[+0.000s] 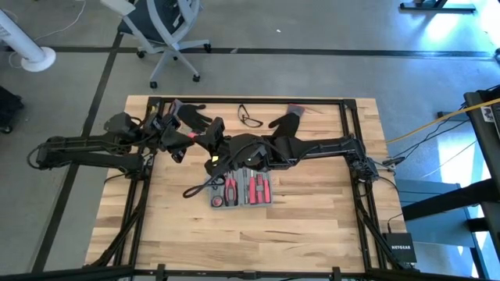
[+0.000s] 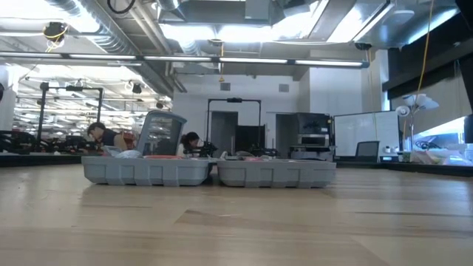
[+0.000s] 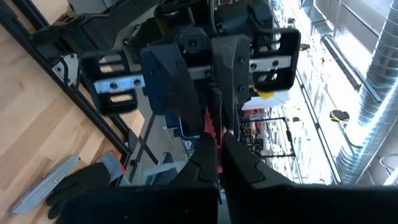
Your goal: Prefit tool cases
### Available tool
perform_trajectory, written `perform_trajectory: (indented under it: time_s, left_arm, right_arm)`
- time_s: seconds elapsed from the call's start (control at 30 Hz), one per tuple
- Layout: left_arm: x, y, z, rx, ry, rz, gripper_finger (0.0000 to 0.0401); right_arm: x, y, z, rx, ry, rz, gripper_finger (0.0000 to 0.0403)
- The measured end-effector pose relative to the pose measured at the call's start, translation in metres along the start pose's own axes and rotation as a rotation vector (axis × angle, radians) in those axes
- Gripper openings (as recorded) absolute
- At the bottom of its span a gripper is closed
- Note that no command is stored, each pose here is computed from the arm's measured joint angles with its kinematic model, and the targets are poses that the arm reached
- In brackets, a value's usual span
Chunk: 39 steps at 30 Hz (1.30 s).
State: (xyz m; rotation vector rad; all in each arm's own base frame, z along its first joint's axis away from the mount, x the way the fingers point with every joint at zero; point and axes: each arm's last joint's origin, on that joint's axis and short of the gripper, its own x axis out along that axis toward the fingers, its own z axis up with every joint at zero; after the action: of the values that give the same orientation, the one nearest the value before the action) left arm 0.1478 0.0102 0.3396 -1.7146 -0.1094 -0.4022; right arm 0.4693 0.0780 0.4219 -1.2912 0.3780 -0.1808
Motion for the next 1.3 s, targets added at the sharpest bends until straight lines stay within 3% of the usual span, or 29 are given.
perform_trajectory:
  time_s: [0.23, 1.0, 1.3]
  left_arm:
    - [-0.0029, -0.0026, 0.0071, 0.015, -0.054, -0.012, 0.0059]
    - [-0.0027, -0.0016, 0.0057, -0.004, 0.015, 0.01, 0.0058]
    - [-0.0028, 0.0007, 0.0063, 0.04, 0.008, 0.035, 0.0016]
  right_arm:
    - [-0.0001, -0.0004, 0.0006, 0.003, -0.01, -0.002, 0.0]
    - [0.0, -0.0002, 0.0003, 0.001, -0.009, 0.001, 0.0]
    - [0.0, 0.0004, 0.0003, -0.006, -0.013, 0.008, 0.0004]
